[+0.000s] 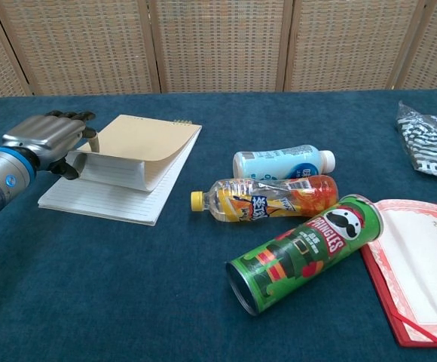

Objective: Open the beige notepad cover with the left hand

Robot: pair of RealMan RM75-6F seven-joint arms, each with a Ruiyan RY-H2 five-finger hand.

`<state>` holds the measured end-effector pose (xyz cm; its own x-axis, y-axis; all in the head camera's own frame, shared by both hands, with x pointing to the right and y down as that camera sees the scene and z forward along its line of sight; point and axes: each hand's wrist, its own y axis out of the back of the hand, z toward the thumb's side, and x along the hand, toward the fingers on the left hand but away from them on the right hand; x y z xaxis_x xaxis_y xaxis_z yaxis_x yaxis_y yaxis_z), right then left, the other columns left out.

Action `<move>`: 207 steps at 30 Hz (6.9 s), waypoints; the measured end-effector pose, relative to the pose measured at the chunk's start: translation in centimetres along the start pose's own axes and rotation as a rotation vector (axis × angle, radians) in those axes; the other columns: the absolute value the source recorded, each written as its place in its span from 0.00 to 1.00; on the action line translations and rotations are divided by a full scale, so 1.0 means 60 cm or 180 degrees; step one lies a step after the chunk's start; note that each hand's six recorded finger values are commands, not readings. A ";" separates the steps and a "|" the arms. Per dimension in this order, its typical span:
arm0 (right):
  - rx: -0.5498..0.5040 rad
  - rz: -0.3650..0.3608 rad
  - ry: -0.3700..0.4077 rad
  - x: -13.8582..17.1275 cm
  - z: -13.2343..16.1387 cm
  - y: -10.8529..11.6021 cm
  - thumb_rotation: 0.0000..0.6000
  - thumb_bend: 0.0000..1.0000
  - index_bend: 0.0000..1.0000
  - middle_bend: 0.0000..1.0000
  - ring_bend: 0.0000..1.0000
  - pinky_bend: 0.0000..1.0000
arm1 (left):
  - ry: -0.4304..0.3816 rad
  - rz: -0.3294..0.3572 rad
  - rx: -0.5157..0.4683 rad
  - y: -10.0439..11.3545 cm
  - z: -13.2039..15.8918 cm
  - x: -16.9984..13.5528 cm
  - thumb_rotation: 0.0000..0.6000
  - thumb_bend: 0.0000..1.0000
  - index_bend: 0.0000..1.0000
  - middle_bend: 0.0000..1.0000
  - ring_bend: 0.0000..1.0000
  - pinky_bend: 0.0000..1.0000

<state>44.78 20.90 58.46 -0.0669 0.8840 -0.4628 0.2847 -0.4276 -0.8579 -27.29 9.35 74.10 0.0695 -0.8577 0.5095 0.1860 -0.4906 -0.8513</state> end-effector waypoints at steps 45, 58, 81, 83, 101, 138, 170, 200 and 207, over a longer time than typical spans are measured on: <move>-0.0090 -0.0103 -0.0003 0.008 -0.002 0.023 1.00 0.21 0.03 0.00 0.00 0.00 | -0.0195 0.0102 -0.0080 0.006 -0.022 -0.105 1.00 0.69 0.77 0.00 0.00 0.00; -0.0116 -0.0123 -0.0012 0.011 -0.004 0.029 1.00 0.21 0.03 0.00 0.00 0.00 | -0.0285 0.0103 -0.0148 0.019 -0.020 -0.164 1.00 0.69 0.77 0.00 0.00 0.00; -0.0129 -0.0177 0.0012 0.019 -0.001 0.043 1.00 0.21 0.03 0.00 0.00 0.00 | -0.0443 0.0014 -0.0254 0.016 -0.017 -0.247 1.00 0.69 0.78 0.00 0.00 0.00; -0.0130 -0.0178 0.0014 0.020 -0.001 0.043 1.00 0.21 0.03 0.00 0.00 0.00 | -0.0464 0.0007 -0.0256 0.016 -0.016 -0.256 1.00 0.69 0.78 0.00 0.00 0.00; -0.0152 -0.0185 -0.0002 0.023 -0.002 0.048 1.00 0.21 0.03 0.00 0.00 0.00 | -0.0505 -0.0043 -0.0188 0.020 -0.030 -0.298 1.00 0.69 0.78 0.00 0.00 0.00; -0.0088 -0.0135 0.0018 0.025 0.004 0.041 1.00 0.21 0.03 0.00 0.00 0.00 | -0.0479 -0.0101 -0.0176 0.019 -0.062 -0.349 1.00 0.70 0.78 0.00 0.00 0.00; -0.0139 -0.0228 0.0074 0.027 0.009 0.050 1.00 0.21 0.03 0.00 0.00 0.00 | -0.0315 0.0834 0.0087 0.183 -0.017 -0.123 1.00 0.69 0.78 0.00 0.00 0.00; -0.0197 -0.0141 -0.0053 0.012 -0.012 0.042 1.00 0.21 0.03 0.00 0.00 0.00 | -0.0102 0.0978 0.0159 0.187 0.014 0.025 1.00 0.65 0.78 0.00 0.00 0.00; -0.0200 -0.0098 -0.0105 0.002 -0.019 0.036 1.00 0.21 0.03 0.00 0.00 0.00 | -0.0052 0.1001 0.0192 0.186 0.019 0.053 1.00 0.64 0.77 0.00 0.00 0.00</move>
<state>46.48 20.29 56.82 -0.1077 0.8893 -0.4445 0.3416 -0.3868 -0.8566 -23.88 1.29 66.36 0.1484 -0.9630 0.2251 0.2107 -0.1916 -0.9586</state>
